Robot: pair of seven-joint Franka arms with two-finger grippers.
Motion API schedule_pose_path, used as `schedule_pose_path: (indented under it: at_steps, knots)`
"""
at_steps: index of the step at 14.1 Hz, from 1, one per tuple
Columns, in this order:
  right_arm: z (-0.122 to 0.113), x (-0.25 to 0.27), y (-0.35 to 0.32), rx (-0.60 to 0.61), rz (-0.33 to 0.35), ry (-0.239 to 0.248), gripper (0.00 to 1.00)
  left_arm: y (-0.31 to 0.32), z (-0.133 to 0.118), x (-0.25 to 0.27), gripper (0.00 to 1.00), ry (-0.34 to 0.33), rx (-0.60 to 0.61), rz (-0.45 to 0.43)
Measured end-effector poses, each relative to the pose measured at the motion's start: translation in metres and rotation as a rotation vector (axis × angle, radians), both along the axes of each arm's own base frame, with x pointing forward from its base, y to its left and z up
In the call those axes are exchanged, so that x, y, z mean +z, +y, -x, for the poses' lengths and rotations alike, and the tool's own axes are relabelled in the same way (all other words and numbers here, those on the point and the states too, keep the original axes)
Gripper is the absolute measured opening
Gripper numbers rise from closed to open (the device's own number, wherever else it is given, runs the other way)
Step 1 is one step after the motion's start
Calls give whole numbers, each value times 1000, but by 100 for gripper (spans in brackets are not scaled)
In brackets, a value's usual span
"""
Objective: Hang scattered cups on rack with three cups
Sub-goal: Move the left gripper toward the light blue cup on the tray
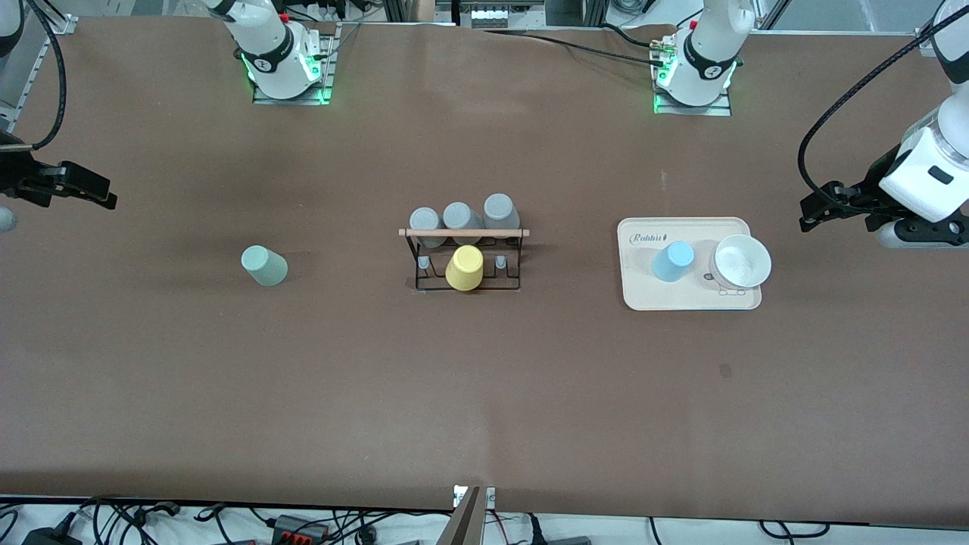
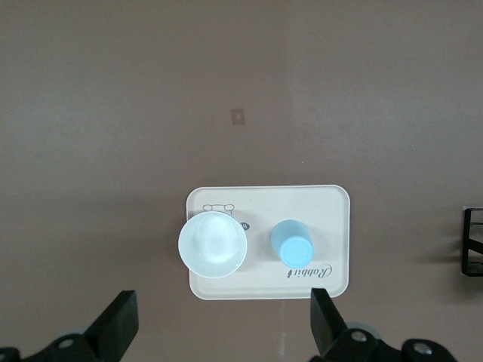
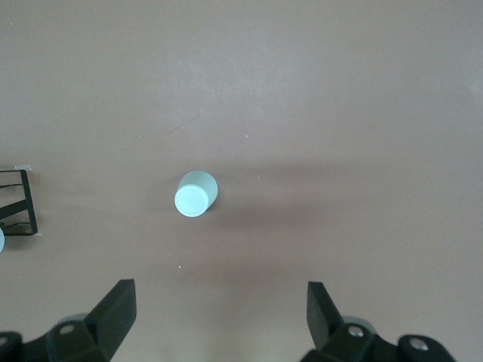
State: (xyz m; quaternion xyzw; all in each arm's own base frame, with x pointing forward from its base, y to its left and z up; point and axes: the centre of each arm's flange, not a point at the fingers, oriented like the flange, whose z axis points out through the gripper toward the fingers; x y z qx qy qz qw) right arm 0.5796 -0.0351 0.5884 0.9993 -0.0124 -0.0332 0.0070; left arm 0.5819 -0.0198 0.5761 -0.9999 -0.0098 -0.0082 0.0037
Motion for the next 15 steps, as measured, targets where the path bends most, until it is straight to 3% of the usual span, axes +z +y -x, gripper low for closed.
schedule_pose_path:
  at_steps: [8,12,15]
  knots:
    - [0,-4,2,2,0,14,100,1,-1,-4,100,10,1,0]
    - [6,-28,2,3,-4,80,100,-14,-10,-30,100,53,-26,0]
    - [5,-58,4,7,-4,76,100,-23,-21,-61,100,103,-41,1]
